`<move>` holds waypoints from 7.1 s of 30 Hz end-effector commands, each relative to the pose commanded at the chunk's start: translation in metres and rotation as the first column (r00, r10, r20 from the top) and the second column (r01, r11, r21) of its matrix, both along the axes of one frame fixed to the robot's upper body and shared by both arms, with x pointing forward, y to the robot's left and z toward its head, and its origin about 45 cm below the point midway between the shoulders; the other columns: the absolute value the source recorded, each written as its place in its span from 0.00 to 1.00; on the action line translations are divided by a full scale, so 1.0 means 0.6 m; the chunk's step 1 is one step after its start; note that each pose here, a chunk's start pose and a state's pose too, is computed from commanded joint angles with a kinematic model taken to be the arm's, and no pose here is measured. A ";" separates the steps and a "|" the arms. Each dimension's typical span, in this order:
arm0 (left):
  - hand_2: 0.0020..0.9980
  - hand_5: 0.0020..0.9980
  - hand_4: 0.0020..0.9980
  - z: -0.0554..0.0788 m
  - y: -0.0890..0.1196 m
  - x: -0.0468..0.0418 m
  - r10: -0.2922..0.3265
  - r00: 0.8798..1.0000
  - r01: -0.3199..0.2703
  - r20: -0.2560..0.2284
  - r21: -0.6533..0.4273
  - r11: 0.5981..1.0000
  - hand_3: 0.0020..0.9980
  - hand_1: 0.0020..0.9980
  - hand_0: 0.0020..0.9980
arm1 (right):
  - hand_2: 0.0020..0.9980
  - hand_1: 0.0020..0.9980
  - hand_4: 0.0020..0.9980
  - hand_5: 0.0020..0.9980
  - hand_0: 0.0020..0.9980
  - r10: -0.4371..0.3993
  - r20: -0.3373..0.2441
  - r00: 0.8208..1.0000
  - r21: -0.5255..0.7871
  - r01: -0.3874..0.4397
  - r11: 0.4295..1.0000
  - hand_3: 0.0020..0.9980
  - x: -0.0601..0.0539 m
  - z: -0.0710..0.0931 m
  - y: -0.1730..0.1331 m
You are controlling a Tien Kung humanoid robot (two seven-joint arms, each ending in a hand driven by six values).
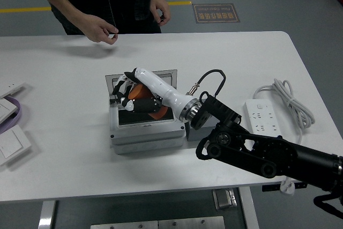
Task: Pick up the cylinder from the cube,place it in the box,flap close box
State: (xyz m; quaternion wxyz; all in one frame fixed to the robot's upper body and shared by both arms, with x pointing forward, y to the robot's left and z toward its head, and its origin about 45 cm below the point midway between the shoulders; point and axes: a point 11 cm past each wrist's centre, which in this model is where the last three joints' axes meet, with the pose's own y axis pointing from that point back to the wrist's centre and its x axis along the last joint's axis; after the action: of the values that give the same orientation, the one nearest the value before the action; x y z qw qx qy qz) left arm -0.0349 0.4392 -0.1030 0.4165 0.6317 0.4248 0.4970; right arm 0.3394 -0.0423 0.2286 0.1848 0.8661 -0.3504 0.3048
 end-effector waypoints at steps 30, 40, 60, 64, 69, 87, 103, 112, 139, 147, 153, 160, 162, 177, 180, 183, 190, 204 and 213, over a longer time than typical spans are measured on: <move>0.59 0.26 0.73 -0.001 -0.002 0.004 -0.010 1.000 0.010 -0.002 -0.003 1.000 0.64 0.58 0.61 | 0.74 0.79 0.45 0.23 0.92 0.121 0.250 0.961 -0.456 0.006 0.890 0.70 0.019 -0.053 0.027; 0.59 0.26 0.73 0.000 0.001 0.008 -0.011 1.000 0.011 0.002 0.000 1.000 0.64 0.58 0.61 | 0.75 0.81 0.71 0.42 0.97 0.114 0.228 0.967 -0.453 0.002 0.891 0.76 0.019 -0.059 0.022; 0.59 0.27 0.72 0.001 0.002 0.019 -0.014 1.000 0.014 0.016 0.000 1.000 0.64 0.58 0.61 | 0.73 0.76 0.88 0.52 0.92 -0.092 0.117 0.989 0.055 0.086 0.995 0.77 0.057 0.097 -0.041; 0.59 0.27 0.72 0.003 0.008 0.021 -0.016 1.000 0.016 0.018 0.006 1.000 0.64 0.58 0.61 | 0.73 0.76 0.88 0.52 0.92 -0.163 0.101 0.981 0.030 0.161 0.987 0.77 0.095 0.096 -0.080; 0.59 0.27 0.72 0.004 0.011 0.021 -0.018 1.000 0.018 0.016 0.010 1.000 0.64 0.58 0.61 | 0.69 0.73 0.88 0.52 0.85 -0.204 0.047 0.978 -0.022 0.205 0.978 0.75 0.114 0.063 -0.110; 0.59 0.27 0.70 0.003 0.008 0.025 -0.020 1.000 0.020 0.020 0.007 1.000 0.64 0.58 0.61 | 0.65 0.64 0.86 0.53 0.66 -0.137 -0.041 0.990 -0.033 0.136 0.990 0.73 0.057 0.001 -0.103; 0.59 0.27 0.70 0.005 0.013 0.021 -0.012 1.000 0.012 0.013 0.009 1.000 0.63 0.58 0.61 | 0.64 0.61 0.85 0.55 0.54 -0.118 -0.072 0.990 -0.017 0.117 0.993 0.72 0.019 -0.010 -0.111; 0.59 0.27 0.70 0.005 0.013 0.011 -0.007 1.000 0.007 0.005 0.009 1.000 0.64 0.58 0.61 | 0.64 0.61 0.84 0.55 0.52 -0.103 -0.097 0.990 -0.038 0.099 0.994 0.72 0.012 -0.013 -0.116; 0.59 0.27 0.71 0.003 0.005 -0.017 -0.009 0.999 0.009 -0.035 -0.006 1.000 0.64 0.58 0.61 | 0.64 0.57 0.78 0.51 0.50 -0.451 -0.020 0.892 0.114 0.451 0.885 0.69 0.062 0.034 -0.319; 0.59 0.27 0.71 0.003 0.004 -0.023 0.002 0.999 -0.003 -0.050 -0.016 1.000 0.64 0.58 0.61 | 0.64 0.60 0.77 0.50 0.53 -0.583 -0.068 0.810 0.249 0.579 0.776 0.69 0.059 0.039 -0.410; 0.59 0.27 0.71 0.003 0.003 -0.022 0.010 0.999 -0.011 -0.051 -0.020 1.000 0.64 0.59 0.61 | 0.64 0.62 0.76 0.49 0.59 -0.655 -0.100 0.749 0.367 0.639 0.676 0.68 0.062 0.053 -0.456; 0.60 0.27 0.71 0.007 0.013 -0.026 0.013 0.998 -0.014 -0.064 -0.017 1.000 0.64 0.60 0.62 | 0.65 0.65 0.75 0.48 0.64 -0.724 -0.137 0.676 0.455 0.693 0.560 0.67 0.057 0.066 -0.515; 0.60 0.27 0.71 0.008 0.015 -0.024 0.007 0.998 -0.008 -0.066 -0.015 1.000 0.64 0.60 0.62 | 0.66 0.66 0.75 0.48 0.66 -0.734 -0.136 0.666 0.467 0.696 0.545 0.67 0.057 0.071 -0.524; 0.61 0.28 0.72 0.004 -0.002 -0.039 -0.024 0.994 0.020 -0.107 -0.042 0.999 0.65 0.61 0.63 | 0.66 0.66 0.76 0.47 0.68 -0.761 -0.141 0.634 0.466 0.720 0.514 0.67 0.043 0.076 -0.562; 0.61 0.28 0.73 0.002 -0.004 -0.037 -0.030 0.994 0.026 -0.103 -0.042 0.999 0.65 0.61 0.63 | 0.66 0.66 0.77 0.47 0.69 -0.764 -0.131 0.632 0.466 0.719 0.515 0.67 0.043 0.080 -0.563; 0.61 0.28 0.73 0.001 -0.009 -0.038 -0.033 0.994 0.028 -0.103 -0.046 0.999 0.65 0.61 0.63 | 0.66 0.66 0.77 0.47 0.69 -0.764 -0.115 0.635 0.464 0.714 0.524 0.67 0.042 0.084 -0.562; 0.61 0.28 0.73 -0.004 -0.026 -0.048 -0.040 0.993 0.033 -0.112 -0.065 0.997 0.65 0.61 0.63 | 0.66 0.66 0.77 0.48 0.69 -0.755 -0.048 0.654 0.482 0.677 0.556 0.68 0.042 0.117 -0.550; 0.62 0.29 0.74 -0.006 -0.025 -0.032 -0.049 0.994 0.043 -0.095 -0.057 0.997 0.66 0.61 0.63 | 0.66 0.66 0.79 0.49 0.70 -0.744 -0.042 0.667 0.504 0.657 0.561 0.68 0.044 0.122 -0.536; 0.62 0.29 0.74 -0.001 -0.010 -0.026 -0.051 0.994 0.048 -0.092 -0.032 0.998 0.66 0.61 0.63 | 0.66 0.66 0.80 0.49 0.70 -0.739 -0.043 0.673 0.521 0.646 0.558 0.67 0.045 0.125 -0.532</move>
State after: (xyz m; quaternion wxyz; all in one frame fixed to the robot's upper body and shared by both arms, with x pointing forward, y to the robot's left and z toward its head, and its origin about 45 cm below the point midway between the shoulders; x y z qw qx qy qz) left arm -0.0507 0.4331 -0.1037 0.4179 0.6582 0.4354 0.4501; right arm 0.3663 -0.3614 0.3039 0.0287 0.6420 -0.7439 0.1833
